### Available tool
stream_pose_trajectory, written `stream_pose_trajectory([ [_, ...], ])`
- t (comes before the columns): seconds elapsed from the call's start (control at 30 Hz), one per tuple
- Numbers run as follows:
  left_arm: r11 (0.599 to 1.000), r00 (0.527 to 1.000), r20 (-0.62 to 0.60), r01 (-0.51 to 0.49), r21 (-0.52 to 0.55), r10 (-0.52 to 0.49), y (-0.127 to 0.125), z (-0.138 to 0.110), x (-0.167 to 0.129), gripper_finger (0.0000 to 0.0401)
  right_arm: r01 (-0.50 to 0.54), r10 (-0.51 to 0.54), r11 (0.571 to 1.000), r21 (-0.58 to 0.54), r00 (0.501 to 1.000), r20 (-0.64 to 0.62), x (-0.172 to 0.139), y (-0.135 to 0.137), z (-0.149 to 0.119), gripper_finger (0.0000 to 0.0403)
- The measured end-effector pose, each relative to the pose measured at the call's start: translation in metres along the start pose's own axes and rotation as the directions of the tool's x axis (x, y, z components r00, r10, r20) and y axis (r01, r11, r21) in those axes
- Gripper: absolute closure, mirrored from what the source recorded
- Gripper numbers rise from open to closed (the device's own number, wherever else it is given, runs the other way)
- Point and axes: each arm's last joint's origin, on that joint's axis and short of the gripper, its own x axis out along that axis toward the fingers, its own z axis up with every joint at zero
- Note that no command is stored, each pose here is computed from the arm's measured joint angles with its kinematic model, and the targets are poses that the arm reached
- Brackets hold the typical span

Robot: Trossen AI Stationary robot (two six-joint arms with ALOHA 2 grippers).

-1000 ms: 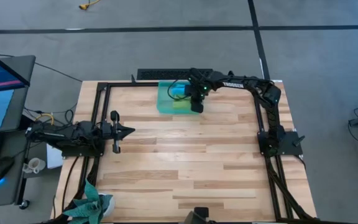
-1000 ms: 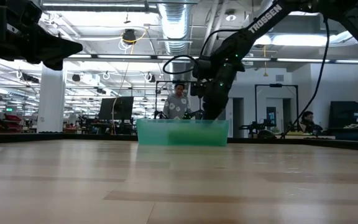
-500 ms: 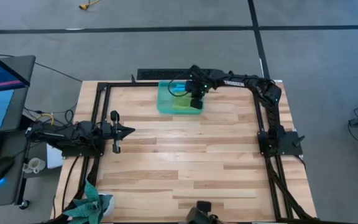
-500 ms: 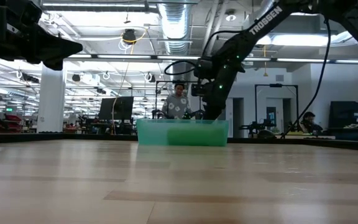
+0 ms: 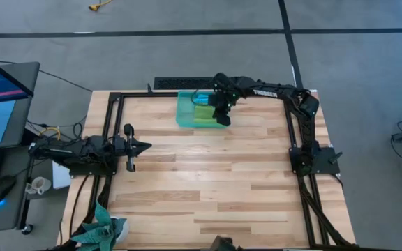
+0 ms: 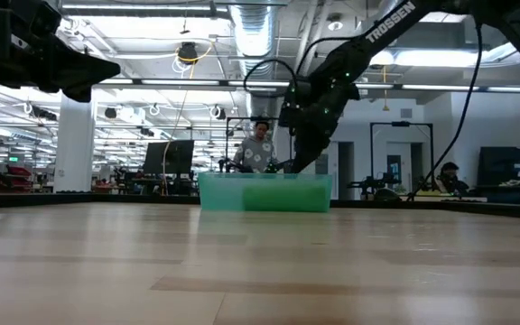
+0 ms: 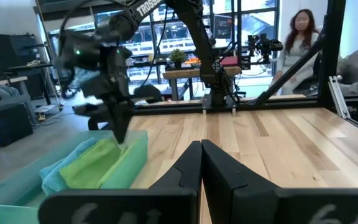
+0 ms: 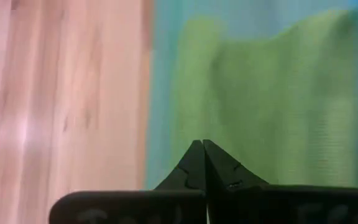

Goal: Roll microfiber towels into tight, uniform cylinder then place into a basket
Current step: Adjust the green microfiber cloth

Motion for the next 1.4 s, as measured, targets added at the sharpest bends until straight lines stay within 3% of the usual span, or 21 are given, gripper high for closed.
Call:
stream_pose_trajectory([
  [0.1, 1.0, 1.0, 0.0, 0.0, 0.0, 0.0, 0.0, 0.0, 0.0, 0.0401, -0.056, 0.054, 0.998, -0.032, 0.997, -0.049, 0.011, 0.009, -0.002, 0.0395],
  [0.23, 1.0, 1.0, 0.0, 0.0, 0.0, 0.0, 0.0, 0.0, 0.0, 0.0401, -0.056, 0.054, 0.995, -0.086, 0.998, -0.024, 0.016, 0.019, 0.007, 0.0395],
  [0.93, 1.0, 1.0, 0.0, -0.002, -0.001, 0.002, 0.0, 0.0, 0.0, 0.0401, -0.101, 0.097, 0.994, -0.034, 0.99, -0.104, 0.027, 0.023, -0.014, 0.0399],
  [1.1, 1.0, 1.0, 0.0, -0.002, -0.001, 0.002, 0.0, 0.0, 0.0, 0.0401, 0.045, -0.047, 0.999, -0.015, 0.988, -0.145, 0.029, 0.017, -0.014, 0.0399],
  [1.4, 1.0, 1.0, 0.0, -0.002, -0.006, 0.002, 0.0, 0.0, 0.0, 0.0401, 0.142, -0.137, 0.989, 0.03, 0.983, -0.119, 0.026, 0.008, -0.012, 0.0399],
])
